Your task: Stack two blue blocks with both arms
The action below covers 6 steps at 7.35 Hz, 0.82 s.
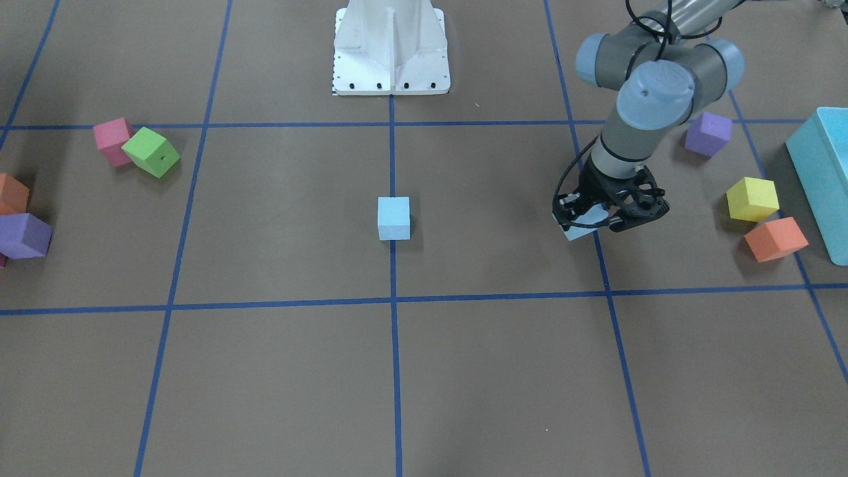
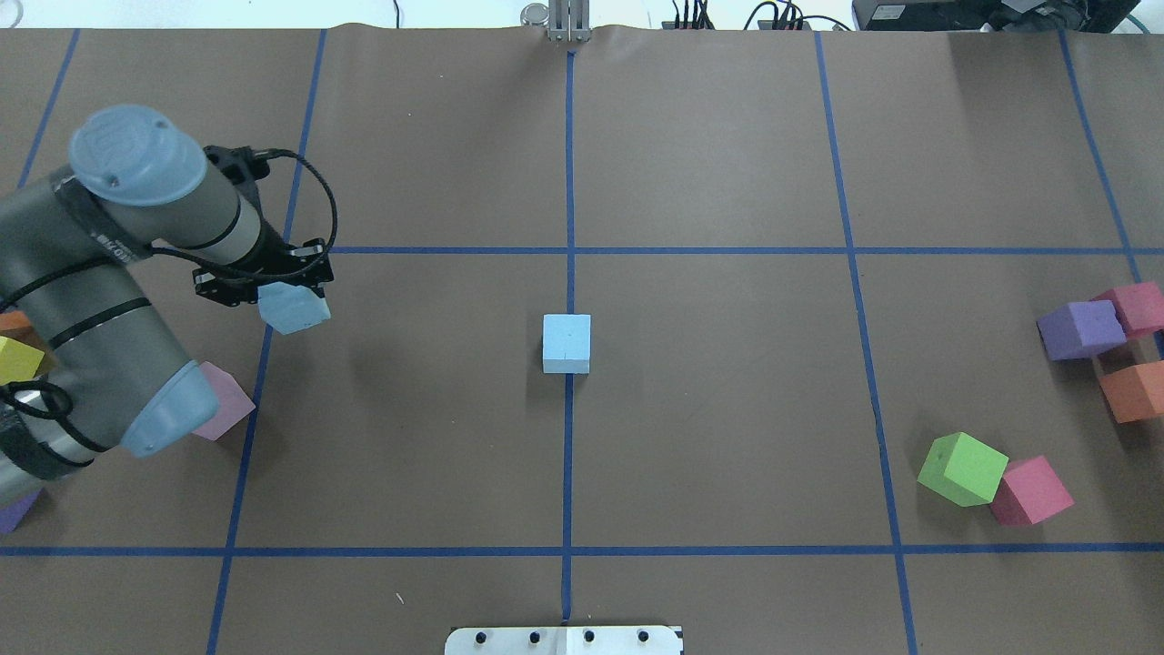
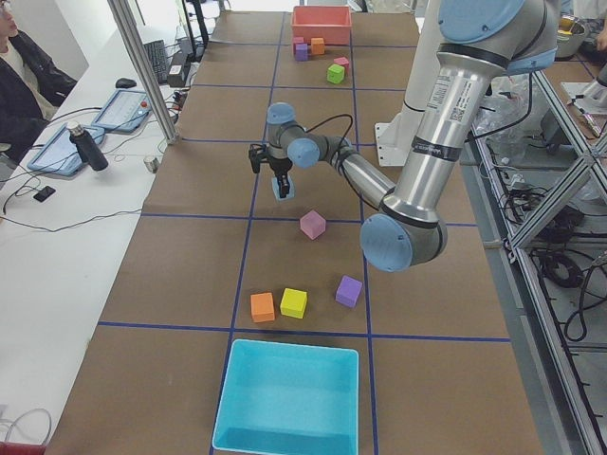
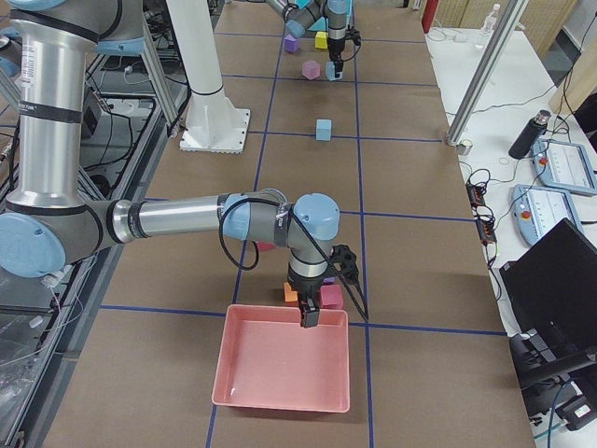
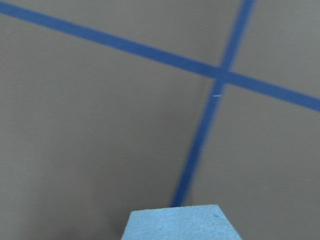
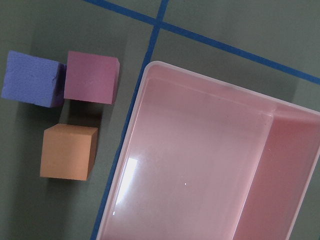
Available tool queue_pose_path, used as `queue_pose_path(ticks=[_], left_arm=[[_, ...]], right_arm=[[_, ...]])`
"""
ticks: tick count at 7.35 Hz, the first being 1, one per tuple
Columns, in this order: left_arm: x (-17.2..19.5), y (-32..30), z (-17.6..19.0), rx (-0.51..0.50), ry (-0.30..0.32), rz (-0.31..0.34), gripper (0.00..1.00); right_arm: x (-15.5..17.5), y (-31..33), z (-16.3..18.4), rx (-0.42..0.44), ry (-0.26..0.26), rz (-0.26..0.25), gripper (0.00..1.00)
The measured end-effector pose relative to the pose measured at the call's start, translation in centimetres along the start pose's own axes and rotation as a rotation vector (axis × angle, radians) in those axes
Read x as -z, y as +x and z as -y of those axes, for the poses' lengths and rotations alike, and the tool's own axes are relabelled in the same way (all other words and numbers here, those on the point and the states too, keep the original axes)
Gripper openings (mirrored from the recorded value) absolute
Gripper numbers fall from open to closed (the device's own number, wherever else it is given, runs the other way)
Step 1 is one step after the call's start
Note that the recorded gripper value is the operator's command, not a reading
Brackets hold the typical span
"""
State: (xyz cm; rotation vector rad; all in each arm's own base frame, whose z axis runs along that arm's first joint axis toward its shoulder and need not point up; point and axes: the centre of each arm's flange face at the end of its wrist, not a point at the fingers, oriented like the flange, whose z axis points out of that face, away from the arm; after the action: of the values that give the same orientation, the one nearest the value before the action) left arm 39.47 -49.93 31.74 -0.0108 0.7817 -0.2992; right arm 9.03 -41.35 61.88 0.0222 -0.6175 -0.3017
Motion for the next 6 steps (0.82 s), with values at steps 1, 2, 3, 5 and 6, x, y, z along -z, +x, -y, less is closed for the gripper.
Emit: queue_pose_path(ticks=[1,2,3,5,6], left_arm=[[1.5,4.9,-1.9,-0.056,0.048,-0.015,0.00],[1.9,9.2,-4.8,-0.148,0.096,-0.031,0.00],[2.4,12.6,-6.8,-0.247,0.124,-0.050,0.00],[2.6,18.0,-8.4,-0.353,0.127,-0.065,0.00],[2.5,20.7,-8.6,-0.368,0.122,-0.064,0.00]], right_arm=[[-0.1,0.0,-0.1,-0.002,-0.001,0.000,1.00],[-0.1,0.0,-0.1,-0.003,-0.002,0.001,1.00],[-0.2,0.0,-0.2,-0.005,-0.003,0.001,1.00],[-0.2,0.1,-0.3,-0.007,-0.005,0.003,1.00],[-0.3,0.1,-0.3,-0.007,-0.005,0.003,1.00]])
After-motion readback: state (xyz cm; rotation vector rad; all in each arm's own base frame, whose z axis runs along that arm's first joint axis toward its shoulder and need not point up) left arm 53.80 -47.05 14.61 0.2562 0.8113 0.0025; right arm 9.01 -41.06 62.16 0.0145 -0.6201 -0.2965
